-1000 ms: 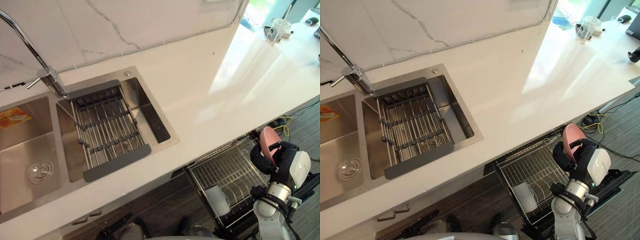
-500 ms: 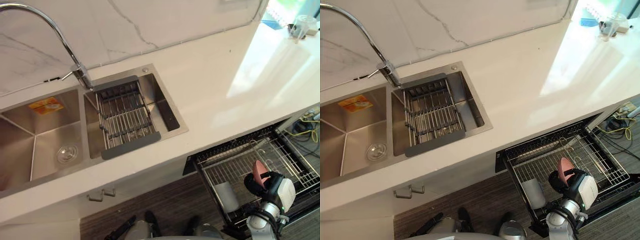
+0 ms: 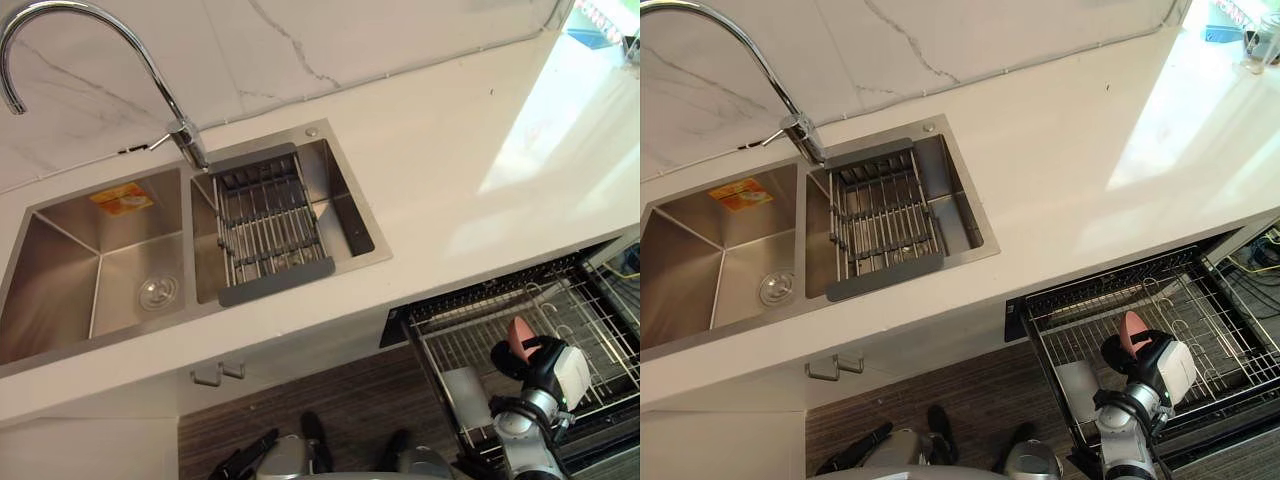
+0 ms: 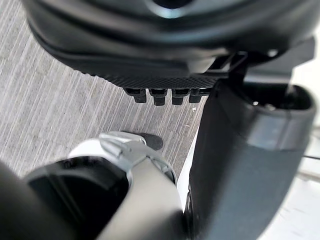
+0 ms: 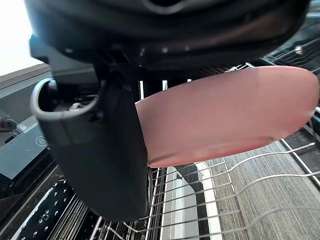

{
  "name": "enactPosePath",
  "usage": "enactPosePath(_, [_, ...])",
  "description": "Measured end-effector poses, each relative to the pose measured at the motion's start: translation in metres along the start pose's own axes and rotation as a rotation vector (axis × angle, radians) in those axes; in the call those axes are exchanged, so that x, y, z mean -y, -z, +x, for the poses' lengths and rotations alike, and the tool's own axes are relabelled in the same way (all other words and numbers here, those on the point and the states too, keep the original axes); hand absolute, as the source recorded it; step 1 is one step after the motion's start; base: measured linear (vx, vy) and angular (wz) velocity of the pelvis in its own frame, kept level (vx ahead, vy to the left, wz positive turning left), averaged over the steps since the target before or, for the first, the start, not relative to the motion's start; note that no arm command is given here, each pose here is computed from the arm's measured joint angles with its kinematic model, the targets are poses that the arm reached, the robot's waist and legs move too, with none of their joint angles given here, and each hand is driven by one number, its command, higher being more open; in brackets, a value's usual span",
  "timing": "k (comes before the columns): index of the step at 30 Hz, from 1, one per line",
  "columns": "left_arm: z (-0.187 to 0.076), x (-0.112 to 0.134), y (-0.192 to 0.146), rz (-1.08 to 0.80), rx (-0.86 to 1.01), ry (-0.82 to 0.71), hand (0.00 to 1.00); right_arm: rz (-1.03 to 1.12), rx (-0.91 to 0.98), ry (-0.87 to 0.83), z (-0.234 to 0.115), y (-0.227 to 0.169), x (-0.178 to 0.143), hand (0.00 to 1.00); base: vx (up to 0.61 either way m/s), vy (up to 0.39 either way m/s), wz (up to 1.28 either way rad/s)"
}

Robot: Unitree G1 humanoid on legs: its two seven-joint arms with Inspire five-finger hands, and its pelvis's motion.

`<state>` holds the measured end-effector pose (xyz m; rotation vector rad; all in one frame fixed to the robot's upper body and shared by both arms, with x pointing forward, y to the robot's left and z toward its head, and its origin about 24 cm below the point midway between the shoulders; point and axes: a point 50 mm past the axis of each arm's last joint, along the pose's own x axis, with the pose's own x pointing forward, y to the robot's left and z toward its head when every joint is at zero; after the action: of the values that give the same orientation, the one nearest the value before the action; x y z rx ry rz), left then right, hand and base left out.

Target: Walk over to the sink, pick up the cup, carry it to the dishwasher, place the cup inside the dishwasher, then close the dishwasher door

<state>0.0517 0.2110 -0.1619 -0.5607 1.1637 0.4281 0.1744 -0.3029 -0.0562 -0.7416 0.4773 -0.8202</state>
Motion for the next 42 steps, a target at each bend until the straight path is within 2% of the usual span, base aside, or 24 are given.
enactPosePath(10, [-0.001, -0.003, 0.001, -0.004, -0.045, 0.024, 1.00, -0.135, -0.114, -0.061, -0.001, 0.021, -0.005, 1.00, 0.02, 0.036, 0.00])
enactPosePath(13, [-0.001, -0.004, 0.001, -0.010, -0.058, 0.019, 1.00, -0.115, -0.126, -0.048, -0.001, 0.021, -0.004, 1.00, 0.02, 0.035, -0.01])
enactPosePath(18, [-0.003, -0.009, 0.003, -0.050, -0.071, 0.036, 1.00, 0.077, -0.118, 0.028, 0.003, 0.008, 0.006, 1.00, 0.01, 0.037, -0.10])
enactPosePath(21, [-0.004, -0.011, 0.005, -0.061, -0.067, 0.046, 1.00, 0.233, -0.089, 0.104, 0.005, 0.000, 0.022, 1.00, 0.02, 0.038, -0.08])
enactPosePath(23, [-0.005, -0.012, 0.006, -0.067, -0.063, 0.044, 1.00, 0.350, 0.010, 0.147, 0.002, -0.018, 0.039, 1.00, 0.02, 0.029, -0.15])
enactPosePath(27, [-0.005, -0.013, 0.009, -0.055, -0.072, 0.048, 1.00, 0.422, 0.216, 0.157, -0.005, -0.050, 0.067, 1.00, 0.02, 0.026, -0.14])
enactPosePath(29, [-0.006, -0.014, 0.009, -0.057, -0.073, 0.045, 1.00, 0.443, 0.253, 0.180, -0.004, -0.057, 0.076, 1.00, 0.03, 0.030, -0.10])
enactPosePath(36, [-0.007, -0.021, 0.011, -0.082, -0.075, -0.015, 1.00, 0.618, 0.332, 0.382, -0.007, -0.061, 0.136, 1.00, 0.01, 0.043, -0.14])
enactPosePath(42, [-0.007, -0.020, 0.011, -0.080, -0.071, -0.045, 1.00, 0.699, 0.332, 0.476, -0.015, -0.051, 0.162, 1.00, 0.00, 0.030, -0.11])
